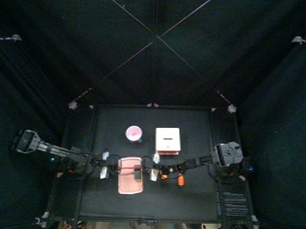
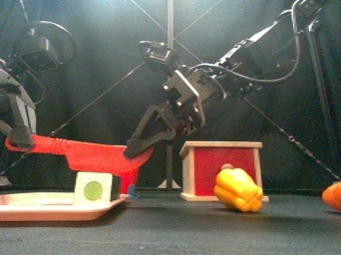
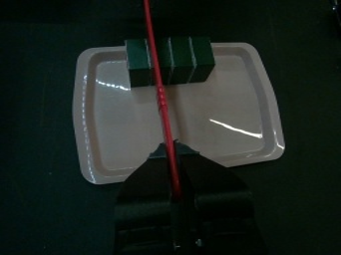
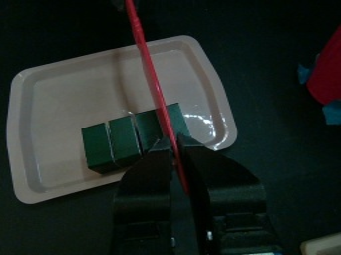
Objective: Cut sushi roll
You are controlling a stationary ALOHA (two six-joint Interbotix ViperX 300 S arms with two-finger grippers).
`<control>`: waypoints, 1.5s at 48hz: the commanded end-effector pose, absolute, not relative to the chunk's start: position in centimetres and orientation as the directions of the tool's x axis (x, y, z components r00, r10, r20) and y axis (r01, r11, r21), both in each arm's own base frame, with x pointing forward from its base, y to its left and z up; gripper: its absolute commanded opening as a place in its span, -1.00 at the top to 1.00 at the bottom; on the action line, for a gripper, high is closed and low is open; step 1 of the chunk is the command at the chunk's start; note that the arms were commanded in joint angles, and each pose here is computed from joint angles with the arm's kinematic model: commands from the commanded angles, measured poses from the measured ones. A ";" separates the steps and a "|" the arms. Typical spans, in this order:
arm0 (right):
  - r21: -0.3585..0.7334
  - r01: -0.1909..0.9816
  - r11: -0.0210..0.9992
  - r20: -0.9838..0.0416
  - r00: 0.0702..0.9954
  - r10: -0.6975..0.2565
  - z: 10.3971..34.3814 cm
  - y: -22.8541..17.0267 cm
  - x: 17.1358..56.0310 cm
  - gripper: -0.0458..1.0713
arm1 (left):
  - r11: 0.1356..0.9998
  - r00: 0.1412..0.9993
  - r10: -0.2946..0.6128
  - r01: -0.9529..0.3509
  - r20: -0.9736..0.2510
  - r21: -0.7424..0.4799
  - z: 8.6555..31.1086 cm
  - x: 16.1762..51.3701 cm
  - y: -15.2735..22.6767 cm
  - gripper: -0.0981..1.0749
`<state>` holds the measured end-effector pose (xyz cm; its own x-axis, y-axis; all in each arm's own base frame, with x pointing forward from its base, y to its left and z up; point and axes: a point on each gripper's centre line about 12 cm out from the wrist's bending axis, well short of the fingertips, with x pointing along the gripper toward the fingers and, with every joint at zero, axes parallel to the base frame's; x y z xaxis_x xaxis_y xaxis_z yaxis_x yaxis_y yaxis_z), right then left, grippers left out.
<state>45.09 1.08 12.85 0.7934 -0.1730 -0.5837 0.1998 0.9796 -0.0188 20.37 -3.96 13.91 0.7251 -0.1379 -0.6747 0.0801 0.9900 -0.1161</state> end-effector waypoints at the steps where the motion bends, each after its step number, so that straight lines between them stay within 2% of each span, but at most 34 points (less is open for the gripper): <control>1: -0.004 0.237 0.971 -0.572 0.796 -0.197 13.5 0.1 45.0 0.16 | 0.986 0.726 -0.164 0.113 -0.668 -0.119 14.1 20.5 -4.7 0.32; 36: 0.017 0.244 0.970 -0.589 0.786 -0.188 12.9 0.1 45.2 0.16 | 0.987 0.718 -0.162 0.110 -0.677 -0.119 13.7 20.3 -4.6 0.32; 72: 0.011 0.277 0.961 -0.540 0.810 -0.227 14.5 -0.3 46.0 0.16 | 0.987 0.723 -0.157 0.104 -0.673 -0.119 13.5 20.1 -4.4 0.32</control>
